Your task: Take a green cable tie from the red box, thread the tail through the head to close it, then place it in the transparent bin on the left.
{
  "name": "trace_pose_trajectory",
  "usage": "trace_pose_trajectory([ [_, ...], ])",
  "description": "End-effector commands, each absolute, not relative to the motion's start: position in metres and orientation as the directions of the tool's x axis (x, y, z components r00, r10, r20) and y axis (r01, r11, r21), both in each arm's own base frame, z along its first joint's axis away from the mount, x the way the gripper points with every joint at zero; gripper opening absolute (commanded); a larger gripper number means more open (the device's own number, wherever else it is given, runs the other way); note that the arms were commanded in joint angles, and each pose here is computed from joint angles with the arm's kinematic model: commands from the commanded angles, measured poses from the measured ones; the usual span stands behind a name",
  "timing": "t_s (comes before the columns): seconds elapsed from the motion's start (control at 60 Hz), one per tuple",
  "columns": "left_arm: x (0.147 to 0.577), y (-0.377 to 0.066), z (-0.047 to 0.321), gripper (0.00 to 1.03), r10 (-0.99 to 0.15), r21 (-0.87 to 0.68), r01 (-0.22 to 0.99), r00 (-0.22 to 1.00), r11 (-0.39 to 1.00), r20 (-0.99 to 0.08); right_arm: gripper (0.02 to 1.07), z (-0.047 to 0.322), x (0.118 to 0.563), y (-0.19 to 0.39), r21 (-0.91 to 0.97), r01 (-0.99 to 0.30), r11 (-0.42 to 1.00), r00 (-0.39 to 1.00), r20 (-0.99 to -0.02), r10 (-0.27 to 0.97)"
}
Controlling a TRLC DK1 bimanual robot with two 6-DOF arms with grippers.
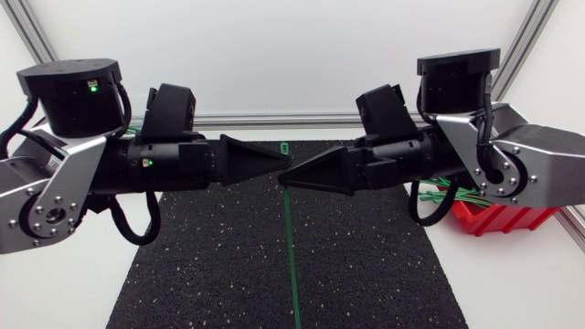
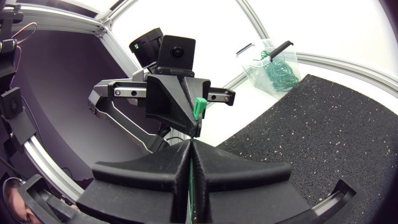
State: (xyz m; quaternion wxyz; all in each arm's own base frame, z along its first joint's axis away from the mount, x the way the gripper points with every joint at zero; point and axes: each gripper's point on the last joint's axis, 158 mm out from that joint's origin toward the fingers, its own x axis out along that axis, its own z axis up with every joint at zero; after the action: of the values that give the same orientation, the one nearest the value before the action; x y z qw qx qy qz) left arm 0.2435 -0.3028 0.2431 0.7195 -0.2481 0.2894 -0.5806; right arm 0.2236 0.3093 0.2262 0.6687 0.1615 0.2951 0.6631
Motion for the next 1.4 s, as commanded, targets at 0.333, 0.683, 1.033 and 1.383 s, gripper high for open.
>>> trace_pose_trajectory([
  [0.333,0.263,-0.285,0.264,0.04,-0.975,-0.712,0.669,0.189,0.213,-0.114,0.82,0.215,0.228,0.293,0.580,-0.805,0.122,-0.009,-0.219,0.976],
  [0.683,0.279,-0.259,0.267,0.04,-0.974,-0.710,0.670,0.199,0.219,-0.112,1.03,0.169,0.244,0.279,0.306,-0.924,0.229,0.075,-0.443,0.894],
  [1.033,0.294,-0.247,0.259,0.04,-0.980,-0.756,0.625,0.161,0.194,-0.118,1.03,0.130,0.275,0.249,0.033,-0.935,0.353,0.243,-0.667,0.704],
  [1.383,0.313,-0.234,0.249,0.04,-0.979,-0.783,0.592,0.161,0.194,-0.120,1.03,0.119,0.277,0.254,-0.187,-0.946,0.266,0.317,-0.718,0.620],
])
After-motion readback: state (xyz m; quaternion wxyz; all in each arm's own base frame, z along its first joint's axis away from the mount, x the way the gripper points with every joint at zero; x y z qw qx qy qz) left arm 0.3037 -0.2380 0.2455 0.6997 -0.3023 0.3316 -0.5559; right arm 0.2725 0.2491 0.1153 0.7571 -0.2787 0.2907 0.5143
